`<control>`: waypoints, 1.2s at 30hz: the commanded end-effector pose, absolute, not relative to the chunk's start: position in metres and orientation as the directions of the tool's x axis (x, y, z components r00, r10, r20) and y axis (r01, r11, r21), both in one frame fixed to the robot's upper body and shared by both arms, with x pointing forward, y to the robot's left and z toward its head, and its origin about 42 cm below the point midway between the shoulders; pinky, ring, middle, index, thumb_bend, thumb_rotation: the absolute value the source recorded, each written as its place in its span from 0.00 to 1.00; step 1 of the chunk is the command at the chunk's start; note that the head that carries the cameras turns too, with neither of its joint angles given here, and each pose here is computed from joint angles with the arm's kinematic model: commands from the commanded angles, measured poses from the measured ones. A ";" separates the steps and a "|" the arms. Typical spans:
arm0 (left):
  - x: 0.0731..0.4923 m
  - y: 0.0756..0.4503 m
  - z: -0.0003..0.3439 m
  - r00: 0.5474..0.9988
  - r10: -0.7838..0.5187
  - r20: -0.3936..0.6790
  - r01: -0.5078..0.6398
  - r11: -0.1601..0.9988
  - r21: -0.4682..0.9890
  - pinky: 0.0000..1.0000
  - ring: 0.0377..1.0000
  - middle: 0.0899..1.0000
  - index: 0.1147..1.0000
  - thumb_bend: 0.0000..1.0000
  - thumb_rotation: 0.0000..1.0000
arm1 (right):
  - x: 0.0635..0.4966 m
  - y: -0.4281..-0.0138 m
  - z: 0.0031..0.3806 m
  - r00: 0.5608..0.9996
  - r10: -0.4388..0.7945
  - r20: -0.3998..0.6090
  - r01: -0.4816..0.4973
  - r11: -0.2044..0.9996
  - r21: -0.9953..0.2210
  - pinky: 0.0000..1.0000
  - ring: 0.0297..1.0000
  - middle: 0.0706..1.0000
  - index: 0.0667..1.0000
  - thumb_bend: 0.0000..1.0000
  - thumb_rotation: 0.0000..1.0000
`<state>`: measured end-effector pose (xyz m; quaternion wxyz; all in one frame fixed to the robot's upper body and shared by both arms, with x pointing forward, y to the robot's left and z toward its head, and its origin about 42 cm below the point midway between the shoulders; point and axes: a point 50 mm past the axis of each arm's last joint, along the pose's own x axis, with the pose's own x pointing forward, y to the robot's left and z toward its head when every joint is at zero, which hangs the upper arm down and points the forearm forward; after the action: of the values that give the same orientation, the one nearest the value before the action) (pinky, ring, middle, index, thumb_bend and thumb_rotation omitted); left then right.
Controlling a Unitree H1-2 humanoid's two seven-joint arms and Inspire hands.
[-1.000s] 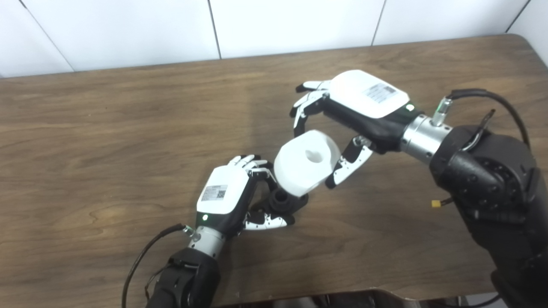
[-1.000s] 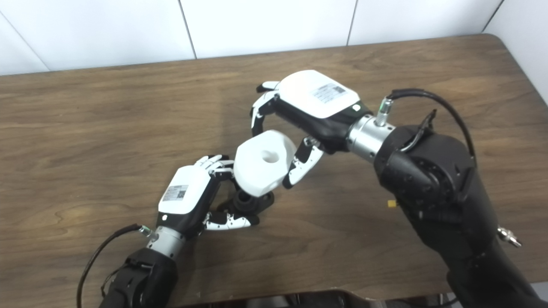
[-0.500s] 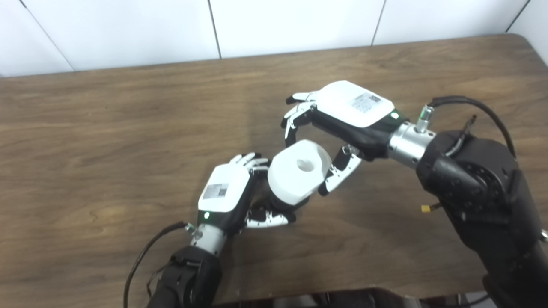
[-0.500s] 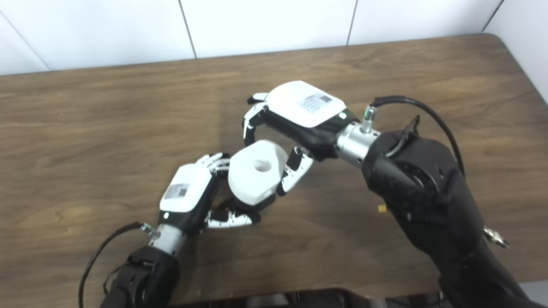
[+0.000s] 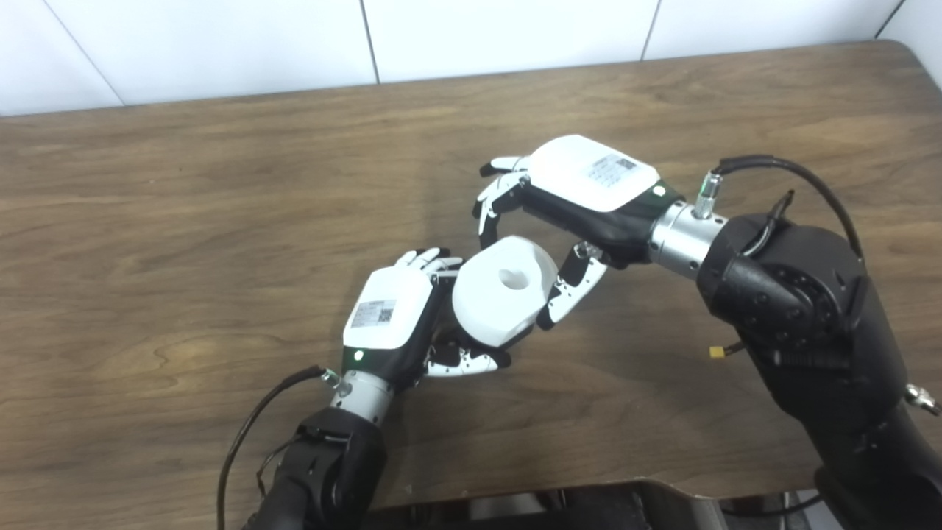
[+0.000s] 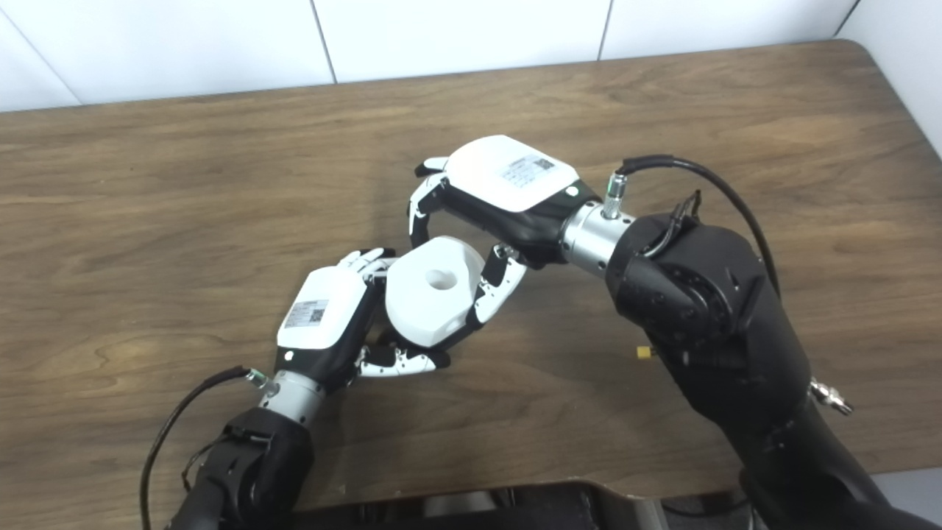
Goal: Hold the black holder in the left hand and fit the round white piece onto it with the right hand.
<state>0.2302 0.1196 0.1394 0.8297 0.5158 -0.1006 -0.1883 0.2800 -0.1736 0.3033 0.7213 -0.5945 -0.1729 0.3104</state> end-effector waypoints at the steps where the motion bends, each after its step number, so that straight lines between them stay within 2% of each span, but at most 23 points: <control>1: 0.231 0.115 0.135 0.902 -0.427 -0.068 0.241 0.366 0.899 0.93 0.89 0.78 0.42 0.52 0.05 | 0.280 -0.173 0.315 0.748 0.662 -0.047 -0.169 0.122 -0.978 0.85 0.92 0.76 0.45 0.52 0.14; 21: 0.230 0.111 0.136 0.903 -0.426 -0.061 0.237 0.372 0.897 0.92 0.89 0.78 0.42 0.52 0.05 | 0.281 -0.178 0.307 0.740 0.666 -0.089 -0.213 0.107 -0.971 0.87 0.93 0.77 0.45 0.53 0.14; 36: 0.229 0.108 0.137 0.902 -0.427 -0.065 0.241 0.372 0.896 0.92 0.89 0.78 0.42 0.52 0.05 | 0.277 -0.172 0.295 0.727 0.684 -0.062 -0.209 0.134 -0.969 0.87 0.92 0.76 0.45 0.52 0.14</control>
<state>0.2302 0.1138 0.1407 0.8311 0.5153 -0.0981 -0.1850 0.2771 -0.1739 0.2882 0.7285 -0.5794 -0.1738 0.3215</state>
